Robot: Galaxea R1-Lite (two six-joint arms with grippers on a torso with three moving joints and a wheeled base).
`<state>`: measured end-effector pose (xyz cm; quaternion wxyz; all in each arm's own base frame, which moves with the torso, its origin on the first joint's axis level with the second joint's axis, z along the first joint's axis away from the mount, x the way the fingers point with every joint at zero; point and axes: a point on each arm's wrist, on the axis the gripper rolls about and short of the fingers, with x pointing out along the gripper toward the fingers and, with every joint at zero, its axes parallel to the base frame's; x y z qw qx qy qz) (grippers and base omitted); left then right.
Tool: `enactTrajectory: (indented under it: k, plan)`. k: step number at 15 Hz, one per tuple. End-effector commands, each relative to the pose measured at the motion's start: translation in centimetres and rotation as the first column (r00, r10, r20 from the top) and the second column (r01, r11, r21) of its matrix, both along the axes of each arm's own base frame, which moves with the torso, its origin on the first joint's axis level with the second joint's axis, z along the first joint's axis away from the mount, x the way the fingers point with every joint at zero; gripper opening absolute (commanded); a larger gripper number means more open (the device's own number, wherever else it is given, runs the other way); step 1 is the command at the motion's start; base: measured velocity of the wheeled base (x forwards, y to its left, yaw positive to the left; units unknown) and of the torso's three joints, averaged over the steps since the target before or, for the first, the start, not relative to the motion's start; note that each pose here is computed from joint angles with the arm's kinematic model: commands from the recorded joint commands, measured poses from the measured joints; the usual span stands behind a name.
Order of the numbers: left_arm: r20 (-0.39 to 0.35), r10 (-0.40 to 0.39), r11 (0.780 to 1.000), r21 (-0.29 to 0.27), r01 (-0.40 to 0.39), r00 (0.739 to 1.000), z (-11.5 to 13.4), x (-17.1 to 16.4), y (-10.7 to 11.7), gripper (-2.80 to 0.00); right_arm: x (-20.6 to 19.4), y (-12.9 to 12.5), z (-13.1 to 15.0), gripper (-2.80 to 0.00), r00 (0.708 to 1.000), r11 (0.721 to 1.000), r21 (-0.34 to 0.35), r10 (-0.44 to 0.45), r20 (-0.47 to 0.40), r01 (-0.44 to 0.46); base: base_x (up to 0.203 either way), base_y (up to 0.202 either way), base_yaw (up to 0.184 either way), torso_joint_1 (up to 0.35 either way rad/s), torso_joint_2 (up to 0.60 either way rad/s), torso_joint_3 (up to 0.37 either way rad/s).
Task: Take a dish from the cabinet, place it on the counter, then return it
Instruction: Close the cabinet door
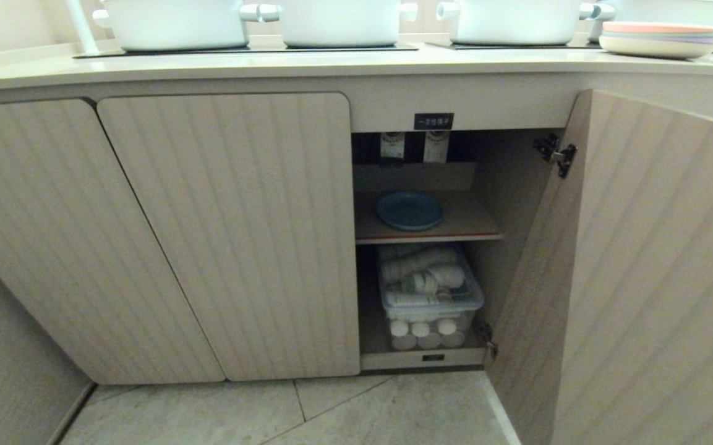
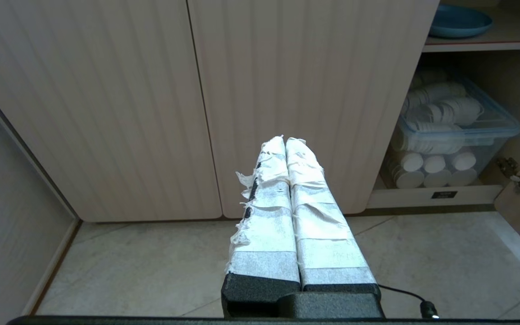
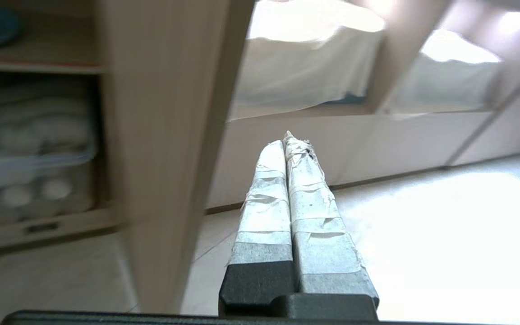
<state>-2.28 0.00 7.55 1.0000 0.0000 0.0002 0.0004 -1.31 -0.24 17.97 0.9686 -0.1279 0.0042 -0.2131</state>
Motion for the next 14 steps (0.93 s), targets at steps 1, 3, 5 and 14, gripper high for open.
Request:
enactTrajectory:
  k: [1,3,5,14]
  plan:
    - [0.000,-0.001,1.000,0.000,0.001,1.000,0.0,0.0,0.0,-2.80,0.6,-0.1,0.9,-2.80,0.998,0.998,-0.004,-0.061,-0.013,0.061,0.000,0.000,0.000,0.000,0.00,0.000]
    - [0.000,0.000,1.000,0.000,0.000,1.000,0.0,0.0,0.0,-2.80,0.9,-0.1,1.9,-2.80,0.994,0.994,-0.010,-0.111,0.013,0.111,0.000,0.000,0.000,0.000,0.00,0.000]
    - [0.000,0.000,1.000,0.000,0.000,1.000,0.0,0.0,0.0,-2.80,1.2,-0.2,2.6,-2.80,0.989,0.990,-0.012,-0.143,0.031,0.144,0.000,0.000,0.000,0.000,0.00,0.000]
    - [0.000,0.000,1.000,0.000,0.000,1.000,0.0,0.0,0.0,-2.80,3.8,-1.3,5.1,-2.80,0.985,0.984,0.043,-0.175,-0.002,0.175,0.000,0.000,0.000,0.000,0.00,0.000]
